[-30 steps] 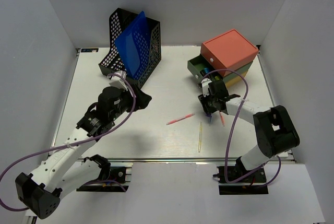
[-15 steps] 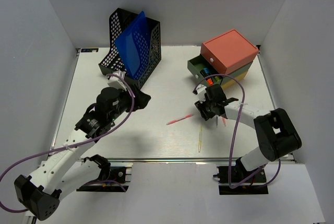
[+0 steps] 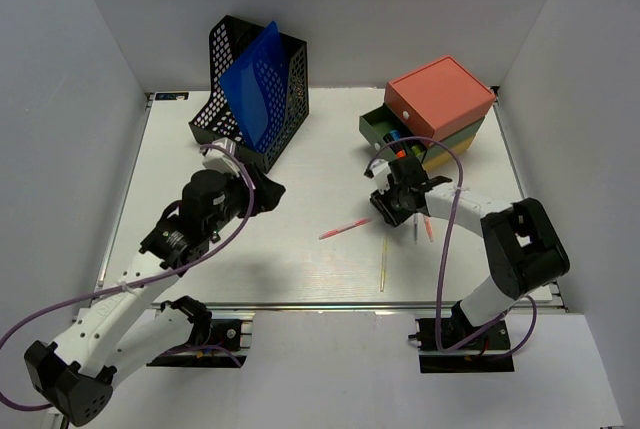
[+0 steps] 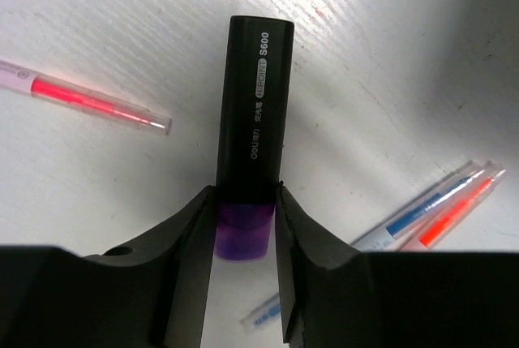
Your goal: Organize the desk
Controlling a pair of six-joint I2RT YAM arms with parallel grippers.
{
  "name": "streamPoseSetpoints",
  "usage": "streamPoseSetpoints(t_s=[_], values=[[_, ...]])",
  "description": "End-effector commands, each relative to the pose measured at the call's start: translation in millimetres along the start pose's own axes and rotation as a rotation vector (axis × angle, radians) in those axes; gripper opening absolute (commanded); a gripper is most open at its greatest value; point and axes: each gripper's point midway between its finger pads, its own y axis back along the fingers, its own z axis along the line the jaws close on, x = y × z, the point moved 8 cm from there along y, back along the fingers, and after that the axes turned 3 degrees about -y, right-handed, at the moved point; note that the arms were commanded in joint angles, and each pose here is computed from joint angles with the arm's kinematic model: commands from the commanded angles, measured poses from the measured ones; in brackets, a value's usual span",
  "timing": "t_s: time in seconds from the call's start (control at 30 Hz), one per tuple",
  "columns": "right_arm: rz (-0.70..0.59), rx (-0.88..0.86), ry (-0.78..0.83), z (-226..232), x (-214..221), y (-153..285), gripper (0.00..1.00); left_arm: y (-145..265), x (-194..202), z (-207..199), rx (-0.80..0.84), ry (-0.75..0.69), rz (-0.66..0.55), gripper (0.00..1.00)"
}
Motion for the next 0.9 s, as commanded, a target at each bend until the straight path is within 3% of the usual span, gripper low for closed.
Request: streamPoseSetpoints(t_s=[0.0,0.13,0.3,0.4,0.5,0.67,0.87], values=[[-0.044,-0.011,0.045,-5,-21,18,0.01,6,-5,3,-0.034,0.002,-0.025,0.81],[-0.203,-0.079,0.161,-8,-66,58,0.00,5,-2,12,-0.128,0.002,-0.005,0.81],[-0.280,-0.217,0.286,-4,-101,101,0.00,4,2,33,-0.368,-0.006,0.048,0.81],[-0.368,-0.213,0.312,-9,-126,127,0.00,8,2,42,-0.474,0.002,0.057,0.84],[-0.435,-0.139,0.236,-23,-154,149,0.00,8,3,51,-0.586,-0.020,0.079,0.84],[-0.443,0.097,0.129,-61,-177,149,0.00,4,11,68,-0.734,-0.062,0.153,0.86],[-0.335,0.170,0.111,-86,-176,127,0.00,4,20,85,-0.781,-0.036,0.190,0.87]])
